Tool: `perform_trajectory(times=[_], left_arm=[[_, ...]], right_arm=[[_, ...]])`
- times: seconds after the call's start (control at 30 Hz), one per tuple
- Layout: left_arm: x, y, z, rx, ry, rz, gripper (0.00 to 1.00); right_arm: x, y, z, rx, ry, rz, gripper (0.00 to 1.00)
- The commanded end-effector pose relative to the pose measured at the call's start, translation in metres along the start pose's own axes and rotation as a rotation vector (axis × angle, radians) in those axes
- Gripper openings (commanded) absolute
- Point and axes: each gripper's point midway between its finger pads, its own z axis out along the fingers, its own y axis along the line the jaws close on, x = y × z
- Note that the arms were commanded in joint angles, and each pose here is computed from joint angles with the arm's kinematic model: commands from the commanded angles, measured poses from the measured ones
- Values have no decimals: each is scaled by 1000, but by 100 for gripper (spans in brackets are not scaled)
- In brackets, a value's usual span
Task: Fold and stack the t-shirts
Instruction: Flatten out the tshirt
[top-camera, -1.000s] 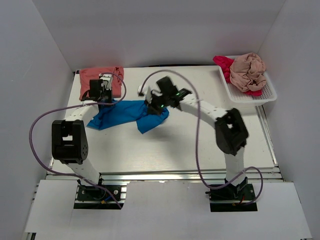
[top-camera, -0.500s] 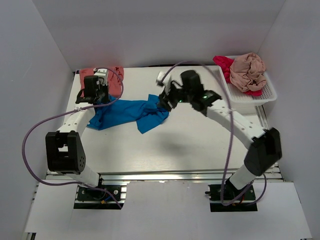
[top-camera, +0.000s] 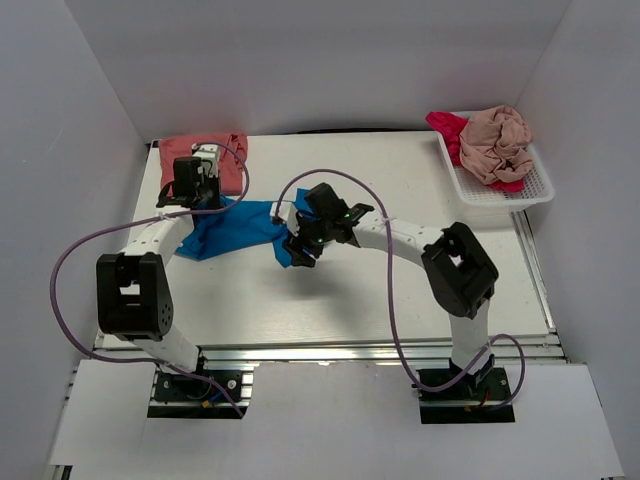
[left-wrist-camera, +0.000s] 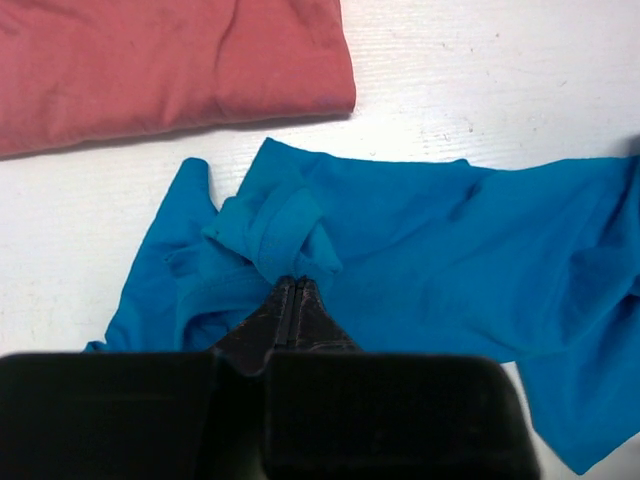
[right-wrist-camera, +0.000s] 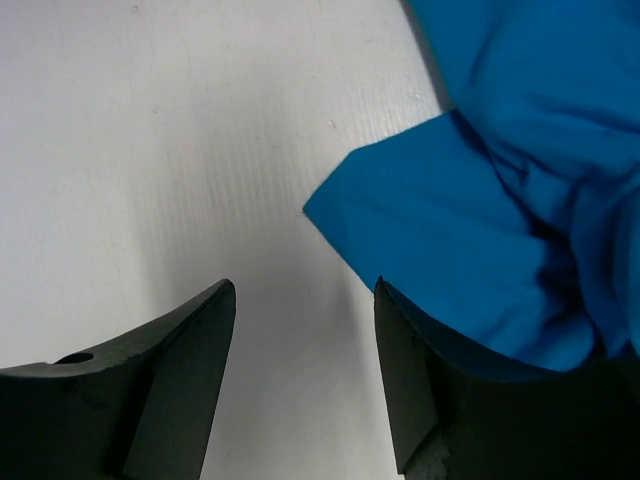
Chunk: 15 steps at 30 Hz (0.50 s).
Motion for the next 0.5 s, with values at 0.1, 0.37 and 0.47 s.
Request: perform_trajectory(times=[0.1, 0.37, 0.47], left_arm=[[0, 1, 8, 3, -8, -2, 0], [10, -2, 20, 15, 20, 1, 0], [10, -2, 20, 19, 15, -2, 0]], right_arm=[[-12, 5, 40, -41, -12, -63, 62], [-3, 3, 71, -77, 16, -65, 60], [-2, 4, 73, -83, 20, -68, 60]])
